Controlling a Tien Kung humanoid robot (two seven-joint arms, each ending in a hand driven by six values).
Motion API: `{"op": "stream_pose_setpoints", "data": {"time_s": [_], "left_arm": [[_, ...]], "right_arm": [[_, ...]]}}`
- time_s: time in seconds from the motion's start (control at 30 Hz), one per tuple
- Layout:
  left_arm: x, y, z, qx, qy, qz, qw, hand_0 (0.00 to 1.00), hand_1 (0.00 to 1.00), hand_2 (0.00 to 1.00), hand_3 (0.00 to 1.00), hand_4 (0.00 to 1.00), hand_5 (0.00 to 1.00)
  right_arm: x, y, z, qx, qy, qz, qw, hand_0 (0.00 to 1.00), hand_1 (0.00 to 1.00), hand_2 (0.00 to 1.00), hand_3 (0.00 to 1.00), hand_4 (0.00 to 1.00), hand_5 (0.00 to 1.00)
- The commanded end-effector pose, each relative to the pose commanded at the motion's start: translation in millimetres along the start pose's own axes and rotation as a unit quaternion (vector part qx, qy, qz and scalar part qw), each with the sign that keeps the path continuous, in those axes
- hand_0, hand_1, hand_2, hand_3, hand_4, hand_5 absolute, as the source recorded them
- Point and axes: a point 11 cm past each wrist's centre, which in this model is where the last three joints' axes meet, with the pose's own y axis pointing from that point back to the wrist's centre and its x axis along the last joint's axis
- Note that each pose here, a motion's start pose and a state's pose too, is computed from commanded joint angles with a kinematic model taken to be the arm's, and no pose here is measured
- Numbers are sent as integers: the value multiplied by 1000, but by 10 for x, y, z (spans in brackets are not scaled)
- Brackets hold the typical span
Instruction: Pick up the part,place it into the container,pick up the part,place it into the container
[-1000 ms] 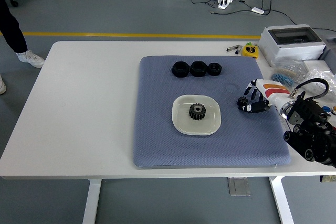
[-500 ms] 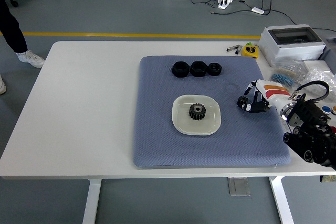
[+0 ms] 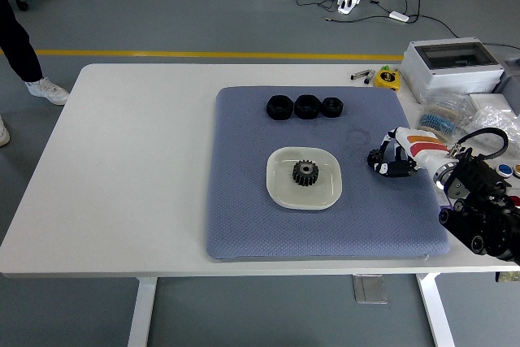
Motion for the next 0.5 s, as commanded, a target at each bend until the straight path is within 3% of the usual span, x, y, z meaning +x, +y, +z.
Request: {"op": "stream_pose_setpoints", "data": {"time_s": [0.03,0.07,0.23,0.27,0.43,0.5], "left_arm": [[0,0,0,0,0,0,1000,711,726,753,659,682,664],[1,0,0,0,-1,0,1000,710,726,755,657,682,664],[2,-1,-5,0,-1,0,1000,710,726,755,657,682,664],[2,-1,-6,1,-1,0,1000,710,725,754,658,682,662],[1,-1,-7,1,-1,-1,1000,710,725,754,658,682,662],[1,-1,-8,1,-1,-1,1000,710,724,753,658,681,662]], "right_arm": [[1,0,0,0,-1,0,1000,12,70,206,474,825,470],[2,1,0,1,-1,1,1000,2,40,162,405,834,446],[-9,6,-16,7,1,1,1000,2,40,162,405,834,446],[-13,7,-23,9,2,1,1000,2,2,111,327,795,470],[-41,15,-50,16,5,-2,1000,2,2,111,327,795,470],[-51,19,-51,16,6,-3,1000,2,2,89,276,776,493]]}}
